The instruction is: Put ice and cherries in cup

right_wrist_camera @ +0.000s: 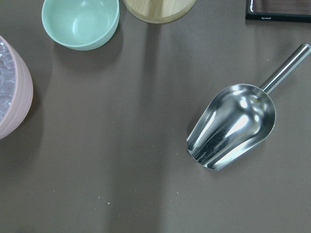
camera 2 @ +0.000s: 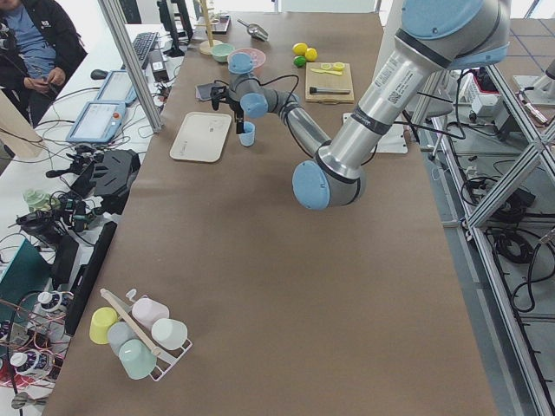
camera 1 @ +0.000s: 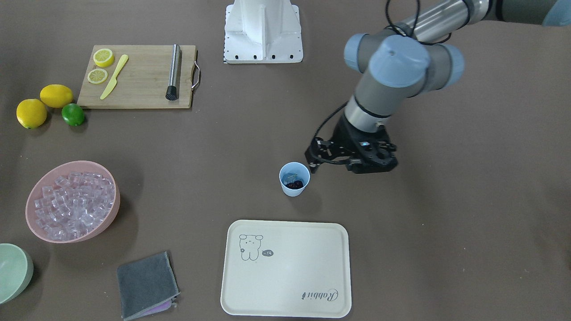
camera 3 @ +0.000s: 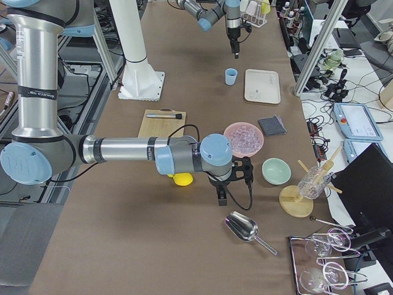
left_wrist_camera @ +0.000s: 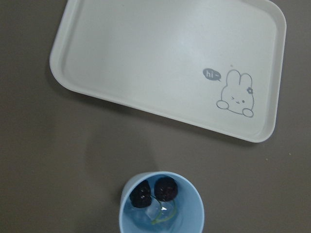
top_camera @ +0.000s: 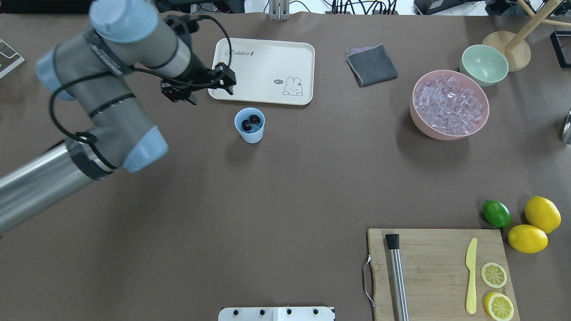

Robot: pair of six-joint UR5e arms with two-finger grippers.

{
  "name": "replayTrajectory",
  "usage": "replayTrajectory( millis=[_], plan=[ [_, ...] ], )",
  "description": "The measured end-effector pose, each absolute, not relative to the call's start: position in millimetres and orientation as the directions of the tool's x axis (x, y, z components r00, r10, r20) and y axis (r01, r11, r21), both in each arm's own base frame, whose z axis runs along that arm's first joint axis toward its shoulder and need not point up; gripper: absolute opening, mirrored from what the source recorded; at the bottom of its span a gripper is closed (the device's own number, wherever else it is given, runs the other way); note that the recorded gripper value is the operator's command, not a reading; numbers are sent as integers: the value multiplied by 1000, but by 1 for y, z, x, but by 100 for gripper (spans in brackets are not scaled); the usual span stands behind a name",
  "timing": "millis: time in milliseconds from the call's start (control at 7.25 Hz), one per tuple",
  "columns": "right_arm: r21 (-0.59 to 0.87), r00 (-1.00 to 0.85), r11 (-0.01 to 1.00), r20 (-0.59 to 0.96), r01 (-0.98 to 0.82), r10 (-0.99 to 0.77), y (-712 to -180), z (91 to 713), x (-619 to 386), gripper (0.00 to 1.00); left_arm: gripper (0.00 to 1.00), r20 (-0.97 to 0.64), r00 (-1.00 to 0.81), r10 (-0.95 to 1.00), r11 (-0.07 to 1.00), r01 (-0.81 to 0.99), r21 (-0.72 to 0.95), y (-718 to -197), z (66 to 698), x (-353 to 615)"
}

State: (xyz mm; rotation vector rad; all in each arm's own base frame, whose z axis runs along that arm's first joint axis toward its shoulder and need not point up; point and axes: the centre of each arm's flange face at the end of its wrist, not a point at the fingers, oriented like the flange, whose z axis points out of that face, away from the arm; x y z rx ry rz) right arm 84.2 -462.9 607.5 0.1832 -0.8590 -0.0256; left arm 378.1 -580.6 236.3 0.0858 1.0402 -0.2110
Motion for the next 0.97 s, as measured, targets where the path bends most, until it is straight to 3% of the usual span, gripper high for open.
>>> replayTrajectory(
  millis=[276,552,966],
  plan=[
    [167,671,985,736,-52,-90,-465,610,86,99,98,-849,523,-76,985,169,16,-616,325,221],
    [169,707,984,702,-49,-85,-468,613,88,99,98,-799,601,16,987,118,109,-610,433,72],
    [170,717,985,689,-24,-101,-472,612,77,99,98,-757,653,29,989,90,116,-493,569,-59]
  ],
)
